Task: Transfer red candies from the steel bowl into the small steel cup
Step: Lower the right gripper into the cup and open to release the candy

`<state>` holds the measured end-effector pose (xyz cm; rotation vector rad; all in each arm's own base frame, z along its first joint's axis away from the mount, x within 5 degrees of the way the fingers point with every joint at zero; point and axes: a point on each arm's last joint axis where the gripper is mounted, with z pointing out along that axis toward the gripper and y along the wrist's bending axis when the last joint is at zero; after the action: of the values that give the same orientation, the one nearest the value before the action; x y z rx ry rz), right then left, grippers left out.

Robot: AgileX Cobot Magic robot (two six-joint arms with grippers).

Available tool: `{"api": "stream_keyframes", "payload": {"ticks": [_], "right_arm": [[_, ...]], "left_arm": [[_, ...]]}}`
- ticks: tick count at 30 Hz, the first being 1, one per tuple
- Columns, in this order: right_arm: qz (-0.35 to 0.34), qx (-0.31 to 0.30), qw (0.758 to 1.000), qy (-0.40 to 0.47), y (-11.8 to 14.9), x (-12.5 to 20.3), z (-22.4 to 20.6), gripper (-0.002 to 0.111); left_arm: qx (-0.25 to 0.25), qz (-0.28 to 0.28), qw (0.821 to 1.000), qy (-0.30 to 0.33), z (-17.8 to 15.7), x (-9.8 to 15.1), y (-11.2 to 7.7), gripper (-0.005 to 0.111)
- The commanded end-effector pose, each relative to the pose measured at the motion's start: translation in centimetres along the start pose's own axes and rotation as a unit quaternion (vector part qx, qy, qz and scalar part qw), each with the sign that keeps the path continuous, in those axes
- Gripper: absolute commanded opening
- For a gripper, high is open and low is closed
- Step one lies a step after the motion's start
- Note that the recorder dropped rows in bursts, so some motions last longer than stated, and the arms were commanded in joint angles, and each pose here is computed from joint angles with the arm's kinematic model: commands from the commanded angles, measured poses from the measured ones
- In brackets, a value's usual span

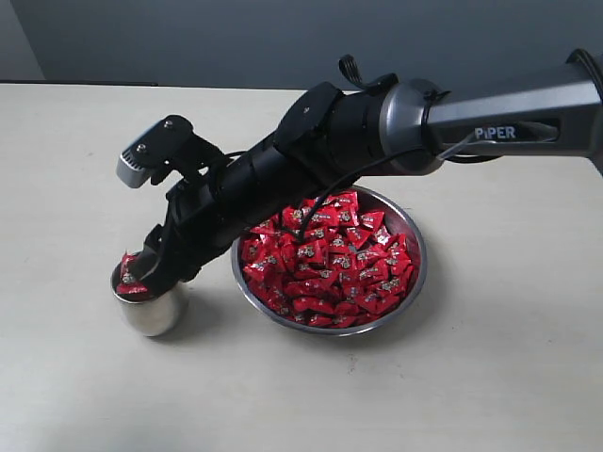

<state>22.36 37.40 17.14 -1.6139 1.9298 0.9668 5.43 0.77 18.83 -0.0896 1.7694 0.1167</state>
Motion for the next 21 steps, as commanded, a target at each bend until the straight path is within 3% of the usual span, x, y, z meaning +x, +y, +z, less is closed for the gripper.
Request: {"api": "stream_keyframes", "payload": {"ticks": [1, 21], "right_arm": [[0.004, 0.016, 1.000, -0.010, -0.26, -0.44, -0.15, 0.047], [-0.012, 0.036, 0.999, -0.009, -0.60, -0.65, -0.28, 0.047]], "left_arm": [[0.000, -0.002, 1.000, -0.001, 0.00, 0.09, -0.01, 0.000], [0.000, -0.002, 1.000, -0.001, 0.00, 0.09, -0.01, 0.000]]}}
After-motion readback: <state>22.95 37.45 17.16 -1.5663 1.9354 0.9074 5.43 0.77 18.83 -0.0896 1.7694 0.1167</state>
